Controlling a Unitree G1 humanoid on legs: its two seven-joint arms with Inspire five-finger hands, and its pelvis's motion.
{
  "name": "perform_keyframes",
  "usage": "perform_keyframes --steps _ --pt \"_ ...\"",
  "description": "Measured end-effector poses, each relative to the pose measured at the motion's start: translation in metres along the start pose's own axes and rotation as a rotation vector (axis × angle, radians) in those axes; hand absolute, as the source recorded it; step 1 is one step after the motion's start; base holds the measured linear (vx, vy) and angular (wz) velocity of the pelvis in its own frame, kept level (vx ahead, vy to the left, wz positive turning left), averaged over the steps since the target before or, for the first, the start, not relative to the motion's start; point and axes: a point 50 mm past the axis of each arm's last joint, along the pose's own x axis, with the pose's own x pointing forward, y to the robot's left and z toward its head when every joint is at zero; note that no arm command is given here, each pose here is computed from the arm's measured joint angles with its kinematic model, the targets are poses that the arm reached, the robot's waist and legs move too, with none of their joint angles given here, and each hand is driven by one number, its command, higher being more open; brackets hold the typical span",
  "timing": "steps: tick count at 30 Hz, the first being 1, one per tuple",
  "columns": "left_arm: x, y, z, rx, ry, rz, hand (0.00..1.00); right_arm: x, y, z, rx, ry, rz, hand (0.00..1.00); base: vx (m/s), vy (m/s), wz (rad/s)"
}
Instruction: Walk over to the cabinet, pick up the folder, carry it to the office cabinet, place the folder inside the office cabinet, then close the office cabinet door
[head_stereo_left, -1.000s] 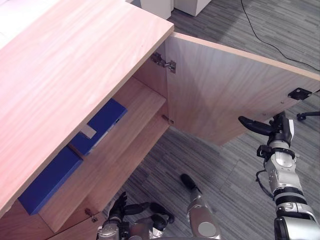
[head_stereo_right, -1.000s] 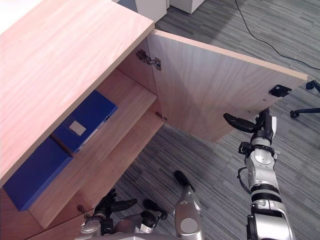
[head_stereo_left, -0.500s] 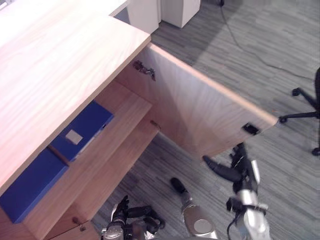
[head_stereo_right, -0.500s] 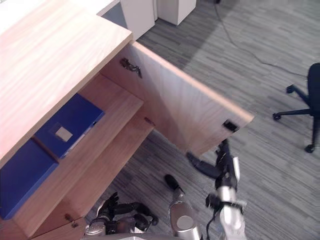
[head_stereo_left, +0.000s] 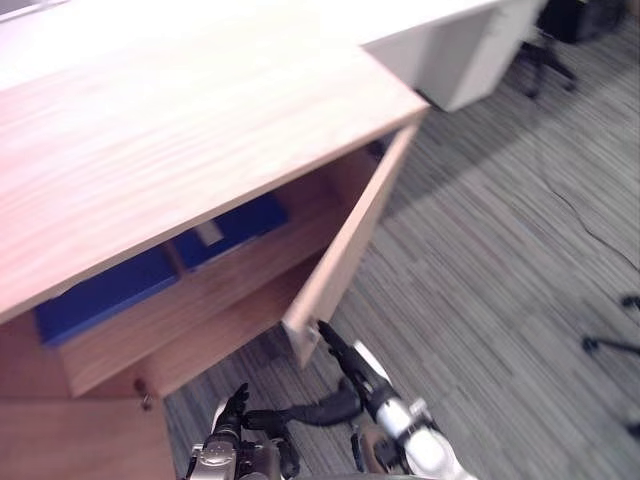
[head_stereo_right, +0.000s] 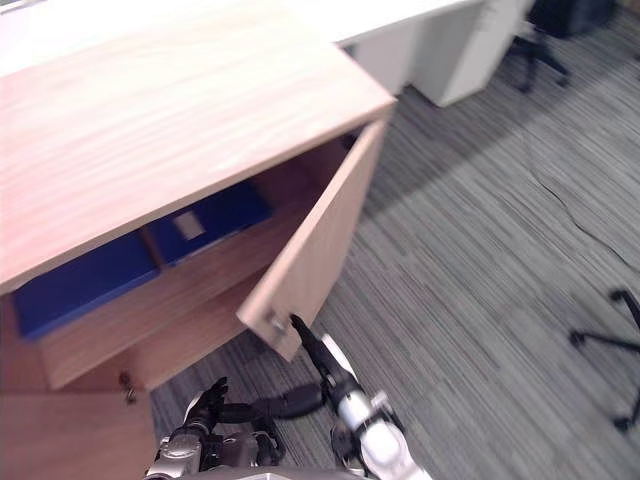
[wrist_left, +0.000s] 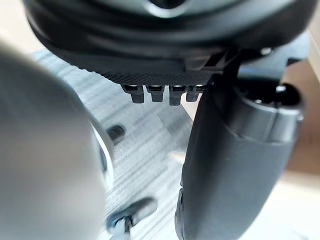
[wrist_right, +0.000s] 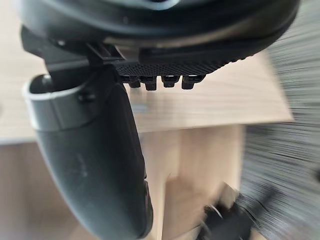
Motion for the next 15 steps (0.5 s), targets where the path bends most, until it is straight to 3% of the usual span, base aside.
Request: perform_keyframes --steps 7,10,14,15 --pt "0.0 0.005 0.004 -0.031 -0.016 0.028 1.0 0.029 -0.082 0.002 -0.014 0.024 -0.356 1.0 0.05 0.049 0.86" --pt "-0.006 0.014 0.006 -0.109 -0.077 0.061 1.0 0.015 -0.12 -0.035 0.118 0.192 -0.584 1.0 0.08 0.078 1.05" --pt "-0.01 0.02 0.004 -0.166 -0.1 0.088 1.0 0.012 -0.112 -0.046 0.141 0.238 -0.574 1.0 0.07 -0.011 0.92" --pt "-0.019 0.043 0.016 -0.296 -0.221 0.183 1.0 -0.011 -0.092 -0.078 0.17 0.369 -0.549 1.0 0.14 -0.092 2.19"
